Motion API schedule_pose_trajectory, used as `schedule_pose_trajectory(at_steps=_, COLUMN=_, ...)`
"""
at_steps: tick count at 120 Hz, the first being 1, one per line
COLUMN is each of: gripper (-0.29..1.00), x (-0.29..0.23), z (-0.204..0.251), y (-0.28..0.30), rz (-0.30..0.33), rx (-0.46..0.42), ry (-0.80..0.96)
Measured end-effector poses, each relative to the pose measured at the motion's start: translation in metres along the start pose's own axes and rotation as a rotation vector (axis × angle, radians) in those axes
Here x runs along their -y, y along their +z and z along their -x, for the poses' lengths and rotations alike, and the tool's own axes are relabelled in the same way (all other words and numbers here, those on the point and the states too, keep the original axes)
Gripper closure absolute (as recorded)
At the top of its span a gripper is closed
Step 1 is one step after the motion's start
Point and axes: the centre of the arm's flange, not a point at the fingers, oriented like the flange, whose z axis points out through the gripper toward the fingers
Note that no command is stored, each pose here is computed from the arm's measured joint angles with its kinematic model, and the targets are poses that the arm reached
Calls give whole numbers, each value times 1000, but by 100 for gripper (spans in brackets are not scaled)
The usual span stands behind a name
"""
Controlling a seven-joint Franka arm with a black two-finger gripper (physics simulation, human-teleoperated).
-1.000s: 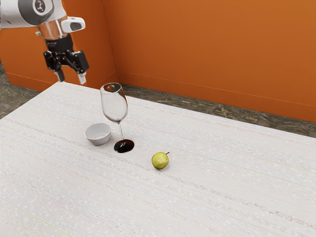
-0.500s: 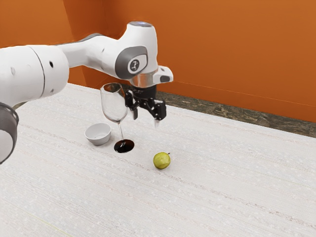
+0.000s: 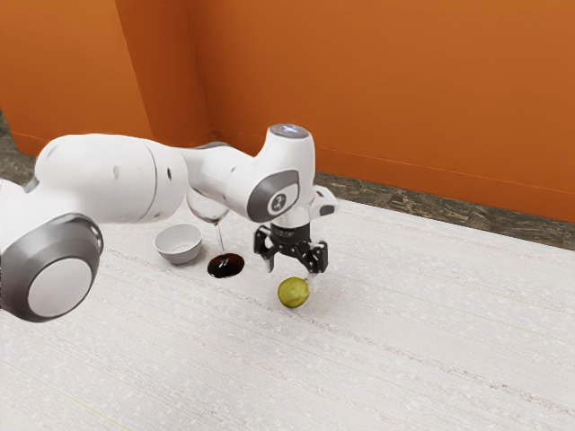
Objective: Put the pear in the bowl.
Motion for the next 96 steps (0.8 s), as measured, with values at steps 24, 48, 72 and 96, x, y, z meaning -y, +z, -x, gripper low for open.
schedule_pose_trajectory(at_steps=24, gripper=2, x=-7, z=-2, y=24, rz=29, rx=-7, ry=-64)
schedule_pose_trajectory(at_steps=48, gripper=2, x=-3, z=0, y=38, rz=45, rx=6, ry=-120)
schedule_pose_trajectory(at_steps=72, gripper=8, x=0, z=1, y=52, rz=53, rx=23, ry=-162)
schedule_pose_trajectory(at_steps=96, gripper=23, x=2, z=0, y=53, rz=58, rx=18, ry=-185)
